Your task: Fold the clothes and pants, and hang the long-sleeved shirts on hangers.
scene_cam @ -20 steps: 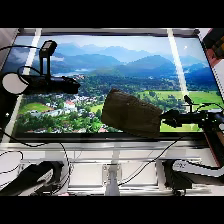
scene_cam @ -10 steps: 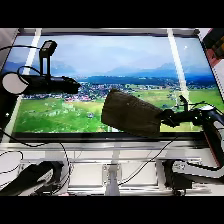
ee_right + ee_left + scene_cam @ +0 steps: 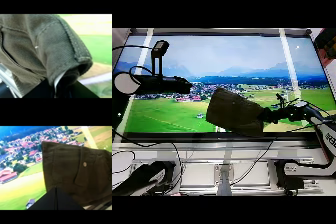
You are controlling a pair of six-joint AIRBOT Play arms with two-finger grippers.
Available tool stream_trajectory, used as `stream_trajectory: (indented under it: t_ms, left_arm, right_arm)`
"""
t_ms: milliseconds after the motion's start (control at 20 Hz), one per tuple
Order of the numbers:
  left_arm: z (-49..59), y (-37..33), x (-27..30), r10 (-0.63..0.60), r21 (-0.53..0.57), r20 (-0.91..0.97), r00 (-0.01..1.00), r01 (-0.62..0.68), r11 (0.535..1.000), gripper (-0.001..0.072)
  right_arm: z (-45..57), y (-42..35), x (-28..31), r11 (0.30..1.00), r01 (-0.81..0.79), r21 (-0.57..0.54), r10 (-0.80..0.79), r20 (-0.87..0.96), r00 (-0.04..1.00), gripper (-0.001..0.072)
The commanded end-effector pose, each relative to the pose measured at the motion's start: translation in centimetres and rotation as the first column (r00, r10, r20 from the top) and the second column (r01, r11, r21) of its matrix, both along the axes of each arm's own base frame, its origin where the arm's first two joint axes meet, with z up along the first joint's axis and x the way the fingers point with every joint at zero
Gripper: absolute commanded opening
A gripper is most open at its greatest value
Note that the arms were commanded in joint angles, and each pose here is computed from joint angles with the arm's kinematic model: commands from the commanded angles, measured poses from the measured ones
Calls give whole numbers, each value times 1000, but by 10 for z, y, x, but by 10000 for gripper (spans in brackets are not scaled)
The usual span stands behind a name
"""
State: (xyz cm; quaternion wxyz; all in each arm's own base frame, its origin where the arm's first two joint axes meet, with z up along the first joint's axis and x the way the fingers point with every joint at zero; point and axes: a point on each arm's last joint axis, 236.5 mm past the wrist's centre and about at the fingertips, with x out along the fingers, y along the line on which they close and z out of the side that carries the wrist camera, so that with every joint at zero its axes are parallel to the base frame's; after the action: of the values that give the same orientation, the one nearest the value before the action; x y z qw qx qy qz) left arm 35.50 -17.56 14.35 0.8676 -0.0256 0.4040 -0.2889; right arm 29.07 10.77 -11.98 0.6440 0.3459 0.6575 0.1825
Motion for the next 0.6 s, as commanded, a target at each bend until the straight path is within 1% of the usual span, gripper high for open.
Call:
stream_trajectory:
  t_ms: [0, 200, 250, 450, 550]
  left_arm:
    - [0, 0, 0, 0, 0, 2, 1000, 0, 1000, 16]
    - [0, 0, 0, 0, 1, 2, 1000, 0, 1000, 16]
    - [0, 0, 0, 0, 1, 2, 1000, 0, 1000, 16]
    - [0, 0, 0, 0, 0, 2, 1000, 0, 1000, 16]
    - [1, 0, 0, 0, 0, 2, 1000, 0, 1000, 16]
  right_arm:
    - [3, 21, 17, 998, 58, 28, -59, 24, 998, 97]
    - [17, 23, 43, 991, 121, 62, -126, 72, 989, 95]
    - [25, 26, 48, 991, 106, 81, -113, 84, 990, 52]
    - [83, 38, 70, 986, -53, 158, 19, 210, 978, 50]
    - [123, 36, 86, 977, -119, 176, 63, 297, 953, 50]
